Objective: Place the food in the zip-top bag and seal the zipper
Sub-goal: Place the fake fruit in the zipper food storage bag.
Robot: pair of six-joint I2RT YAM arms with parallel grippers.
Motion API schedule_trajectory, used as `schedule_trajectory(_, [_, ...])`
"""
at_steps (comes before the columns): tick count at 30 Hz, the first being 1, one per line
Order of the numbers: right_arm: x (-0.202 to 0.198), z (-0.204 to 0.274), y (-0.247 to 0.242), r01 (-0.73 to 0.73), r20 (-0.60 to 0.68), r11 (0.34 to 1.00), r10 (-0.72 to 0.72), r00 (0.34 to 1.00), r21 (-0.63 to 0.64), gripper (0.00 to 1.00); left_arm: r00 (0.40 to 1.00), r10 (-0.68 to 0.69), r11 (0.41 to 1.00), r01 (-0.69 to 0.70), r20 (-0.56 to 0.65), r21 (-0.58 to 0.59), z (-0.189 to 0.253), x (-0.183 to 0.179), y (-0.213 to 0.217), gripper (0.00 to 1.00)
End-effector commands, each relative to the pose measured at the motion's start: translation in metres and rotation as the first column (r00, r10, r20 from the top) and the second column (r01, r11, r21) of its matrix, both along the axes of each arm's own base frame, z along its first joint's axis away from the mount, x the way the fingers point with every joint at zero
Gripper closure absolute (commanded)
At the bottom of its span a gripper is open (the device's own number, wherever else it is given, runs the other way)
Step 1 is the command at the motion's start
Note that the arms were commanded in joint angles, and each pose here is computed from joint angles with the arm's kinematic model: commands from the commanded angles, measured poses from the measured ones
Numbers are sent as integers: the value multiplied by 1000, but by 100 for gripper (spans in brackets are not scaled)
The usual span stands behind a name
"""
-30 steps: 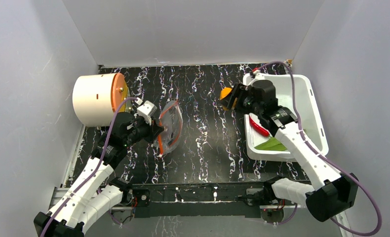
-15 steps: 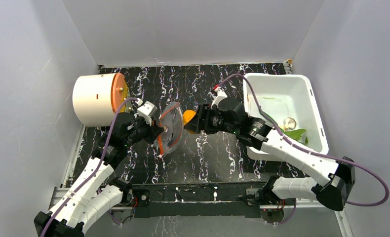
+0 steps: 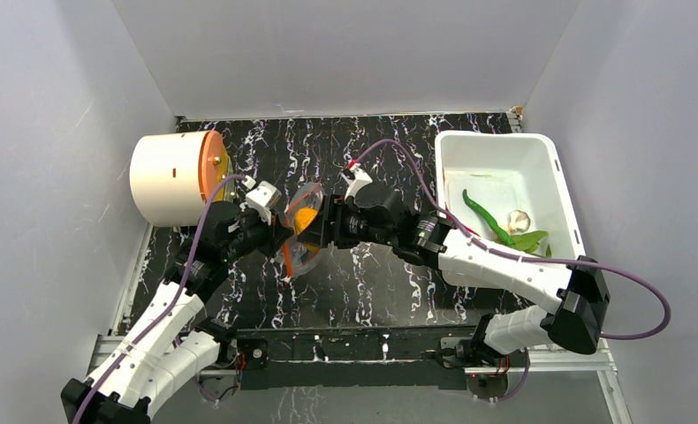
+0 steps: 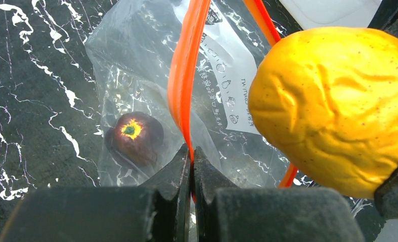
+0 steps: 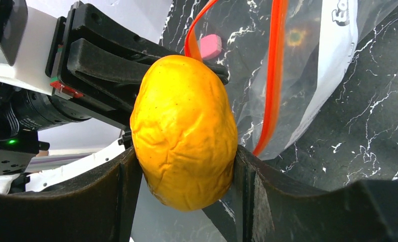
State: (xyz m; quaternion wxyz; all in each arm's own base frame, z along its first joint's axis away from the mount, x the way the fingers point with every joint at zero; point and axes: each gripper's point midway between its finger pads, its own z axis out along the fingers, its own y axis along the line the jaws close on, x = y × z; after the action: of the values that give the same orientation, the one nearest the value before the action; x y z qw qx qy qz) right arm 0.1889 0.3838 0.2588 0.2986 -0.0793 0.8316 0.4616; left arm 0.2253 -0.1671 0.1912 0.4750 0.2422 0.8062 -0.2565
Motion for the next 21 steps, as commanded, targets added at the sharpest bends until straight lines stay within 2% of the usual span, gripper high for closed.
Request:
schedule_trajectory(1, [5, 44, 17, 11, 37, 990, -16, 999, 137, 49, 999, -6, 1000, 7, 32, -21, 8, 1, -2, 100])
schedule_trajectory(9, [15, 20, 12, 90, -21, 994, -89, 996, 58, 48, 999, -9, 1000, 10, 33, -22, 8, 0, -3, 100])
schedule_trajectory(21, [25, 1, 0, 176, -32, 984, -177, 984, -27, 41, 999, -20, 999, 21, 36, -29, 10, -1, -4, 100])
